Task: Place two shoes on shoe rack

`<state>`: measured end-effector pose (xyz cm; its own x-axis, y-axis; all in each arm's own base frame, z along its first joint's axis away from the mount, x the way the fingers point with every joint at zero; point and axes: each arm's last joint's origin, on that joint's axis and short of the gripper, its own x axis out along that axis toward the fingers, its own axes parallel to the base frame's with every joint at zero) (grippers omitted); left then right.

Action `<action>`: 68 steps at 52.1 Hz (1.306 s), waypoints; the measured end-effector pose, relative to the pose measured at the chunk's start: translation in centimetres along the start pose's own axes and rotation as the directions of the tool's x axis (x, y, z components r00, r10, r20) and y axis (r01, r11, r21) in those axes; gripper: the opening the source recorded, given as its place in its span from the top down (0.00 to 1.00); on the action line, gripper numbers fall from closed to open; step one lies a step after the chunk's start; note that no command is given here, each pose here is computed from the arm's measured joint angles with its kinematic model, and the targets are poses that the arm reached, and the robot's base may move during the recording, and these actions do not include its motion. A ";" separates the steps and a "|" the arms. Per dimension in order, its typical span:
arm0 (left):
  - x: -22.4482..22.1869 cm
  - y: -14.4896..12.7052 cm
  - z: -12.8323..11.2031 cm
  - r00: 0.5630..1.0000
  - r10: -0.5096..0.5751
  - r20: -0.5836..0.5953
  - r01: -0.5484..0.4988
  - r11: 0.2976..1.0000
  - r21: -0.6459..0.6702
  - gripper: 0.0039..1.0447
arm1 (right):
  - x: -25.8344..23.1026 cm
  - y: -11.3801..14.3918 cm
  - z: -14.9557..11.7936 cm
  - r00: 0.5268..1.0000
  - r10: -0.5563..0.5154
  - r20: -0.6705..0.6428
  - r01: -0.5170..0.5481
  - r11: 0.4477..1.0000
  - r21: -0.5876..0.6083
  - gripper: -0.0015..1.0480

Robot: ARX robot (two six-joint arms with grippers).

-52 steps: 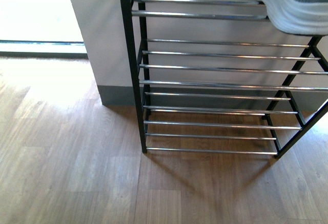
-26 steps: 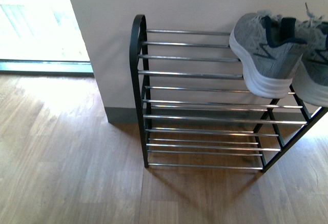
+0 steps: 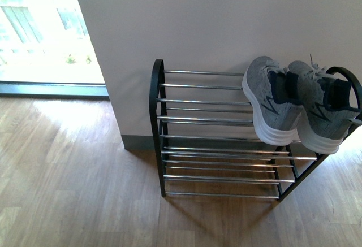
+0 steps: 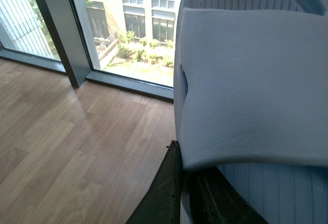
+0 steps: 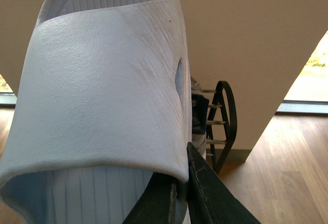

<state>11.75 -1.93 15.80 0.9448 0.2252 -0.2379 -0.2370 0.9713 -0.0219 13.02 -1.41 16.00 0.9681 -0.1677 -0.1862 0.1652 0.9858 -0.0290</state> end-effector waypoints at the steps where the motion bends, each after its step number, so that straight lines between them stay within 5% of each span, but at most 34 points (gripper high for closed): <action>1: 0.0 0.0 0.0 1.000 0.000 0.000 0.000 1.000 0.001 0.99 | 0.0 0.0 0.0 1.000 0.000 0.000 0.000 1.000 0.000 0.98; 51: 0.1 0.0 0.1 0.999 0.034 0.007 -0.034 0.999 -0.005 0.99 | 0.0 0.0 0.0 1.000 0.000 0.000 0.000 1.000 0.000 0.98; 63: 0.1 -0.1 0.1 0.999 0.033 0.006 -0.033 0.999 -0.006 0.64 | 0.0 0.0 0.0 1.000 0.000 0.000 0.000 1.000 0.000 0.98; 68: 0.1 -0.1 0.1 0.999 0.036 0.006 -0.036 0.999 -0.005 0.63 | 0.0 0.0 0.0 1.000 0.000 0.000 0.000 1.000 0.000 0.98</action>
<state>11.86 -1.96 15.88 0.9372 0.2601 -0.2323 -0.2715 0.9623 -0.0181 13.02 -1.41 16.00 0.9682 -0.1674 -0.1862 0.1649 0.9859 -0.0285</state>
